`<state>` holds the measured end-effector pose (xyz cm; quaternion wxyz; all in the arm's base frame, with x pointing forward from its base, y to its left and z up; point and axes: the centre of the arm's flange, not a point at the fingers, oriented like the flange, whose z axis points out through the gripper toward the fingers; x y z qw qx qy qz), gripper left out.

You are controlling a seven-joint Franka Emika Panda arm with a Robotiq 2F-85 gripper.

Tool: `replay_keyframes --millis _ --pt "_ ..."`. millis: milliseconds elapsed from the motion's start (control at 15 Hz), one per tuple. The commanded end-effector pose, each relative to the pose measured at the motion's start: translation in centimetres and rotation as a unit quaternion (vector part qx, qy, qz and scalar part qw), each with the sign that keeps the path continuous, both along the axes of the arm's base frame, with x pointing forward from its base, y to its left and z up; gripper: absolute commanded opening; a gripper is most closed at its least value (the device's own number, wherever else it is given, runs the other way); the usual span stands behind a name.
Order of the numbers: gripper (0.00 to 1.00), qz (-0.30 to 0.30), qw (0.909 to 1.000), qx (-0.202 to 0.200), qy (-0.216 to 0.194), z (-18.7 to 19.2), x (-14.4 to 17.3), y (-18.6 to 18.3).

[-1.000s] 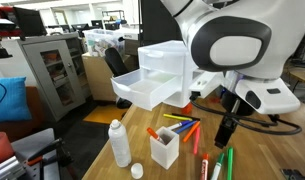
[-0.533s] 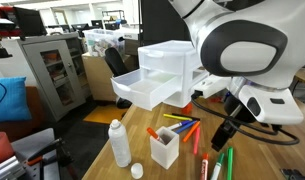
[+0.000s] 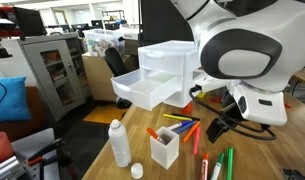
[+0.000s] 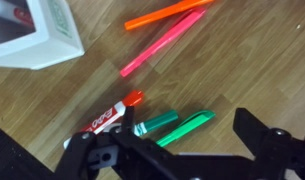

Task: Put the green pen inside the white box

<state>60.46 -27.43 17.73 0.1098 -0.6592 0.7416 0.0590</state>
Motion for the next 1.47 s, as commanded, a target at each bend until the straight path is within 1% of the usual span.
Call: replay_keyframes --millis 0,133,267,533,667,867,1000,1200,1400 --pt "1.00 -0.066 0.9962 0.054 -0.016 -1.4 2.6 -0.3" --pt "1.00 -0.106 0.9926 0.060 -0.010 -2.2 3.1 -0.5" --pt "1.00 -0.140 0.9896 0.034 0.000 -2.9 2.9 -0.8" --pt "1.00 -0.184 0.9829 0.006 -0.005 -2.6 3.5 -0.6" --pt "1.00 -0.203 0.9789 -0.022 0.003 -2.4 4.0 -0.2" --pt "1.00 -0.211 0.9744 -0.068 0.038 -2.9 4.9 1.2" --pt "1.00 -0.207 0.9725 -0.091 0.055 -3.6 5.4 2.4" --pt "1.00 -0.202 0.9695 -0.122 0.066 -4.4 6.5 3.7" --pt "1.00 -0.200 0.9635 -0.162 0.073 -4.7 7.7 4.0"
